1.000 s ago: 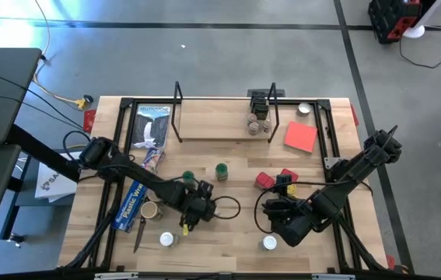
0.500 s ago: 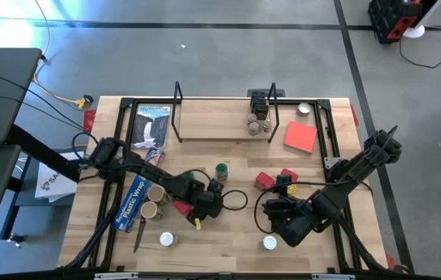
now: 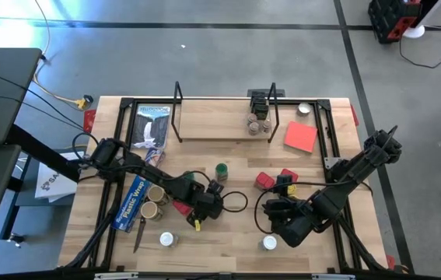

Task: Shelf spices
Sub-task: Put the transparent seasoning bottle on the shelf

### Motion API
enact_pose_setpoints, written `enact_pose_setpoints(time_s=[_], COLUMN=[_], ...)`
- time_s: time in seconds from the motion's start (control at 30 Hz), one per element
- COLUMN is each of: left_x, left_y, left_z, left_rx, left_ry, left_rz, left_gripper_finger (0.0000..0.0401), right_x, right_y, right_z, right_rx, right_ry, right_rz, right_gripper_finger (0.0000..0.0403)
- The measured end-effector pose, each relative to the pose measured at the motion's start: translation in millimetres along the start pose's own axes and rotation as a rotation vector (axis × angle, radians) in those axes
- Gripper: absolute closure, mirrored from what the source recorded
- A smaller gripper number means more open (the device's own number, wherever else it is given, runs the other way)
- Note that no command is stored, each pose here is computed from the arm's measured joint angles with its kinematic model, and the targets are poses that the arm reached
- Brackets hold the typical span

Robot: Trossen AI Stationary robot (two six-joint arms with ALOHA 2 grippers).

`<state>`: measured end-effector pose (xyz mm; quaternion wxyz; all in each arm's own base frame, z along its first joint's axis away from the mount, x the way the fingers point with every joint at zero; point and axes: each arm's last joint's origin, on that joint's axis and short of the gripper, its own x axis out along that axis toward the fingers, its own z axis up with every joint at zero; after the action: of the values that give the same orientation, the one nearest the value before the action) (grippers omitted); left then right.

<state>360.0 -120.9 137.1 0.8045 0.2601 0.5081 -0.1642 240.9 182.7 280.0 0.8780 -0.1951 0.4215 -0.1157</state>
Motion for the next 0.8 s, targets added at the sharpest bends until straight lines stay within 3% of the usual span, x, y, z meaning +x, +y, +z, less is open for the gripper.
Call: enact_pose_setpoints(time_s=[0.17, 0.37, 0.53, 0.7, 0.8], left_x=[-8.7, -46.0, -80.0, -71.9, -54.6], left_y=[4.4, 17.6, 35.5, 48.7, 50.7], left_z=[7.7, 31.4, 41.2, 34.8, 30.2], left_rx=[-0.028, -0.093, -0.258, -0.465, -0.518], left_ry=[0.045, 0.128, 0.236, 0.433, 0.579], left_rz=[-0.006, -0.037, -0.116, -0.244, -0.286], left_gripper_finger=[0.0228, 0.0222, 0.022, 0.0224, 0.0223], right_x=[0.0, 0.0, 0.0, 0.0, 0.0], right_y=[0.0, 0.0, -0.2, -0.3, -0.3], right_z=[0.0, 0.0, 0.1, 0.1, 0.1], right_rx=[-0.001, -0.001, -0.001, 0.003, 0.003], right_ry=[0.0, 0.0, -0.004, -0.004, -0.004], right_rz=[-0.001, -0.001, -0.007, -0.008, -0.009], right_gripper_finger=[0.016, 0.016, 0.016, 0.016, 0.016])
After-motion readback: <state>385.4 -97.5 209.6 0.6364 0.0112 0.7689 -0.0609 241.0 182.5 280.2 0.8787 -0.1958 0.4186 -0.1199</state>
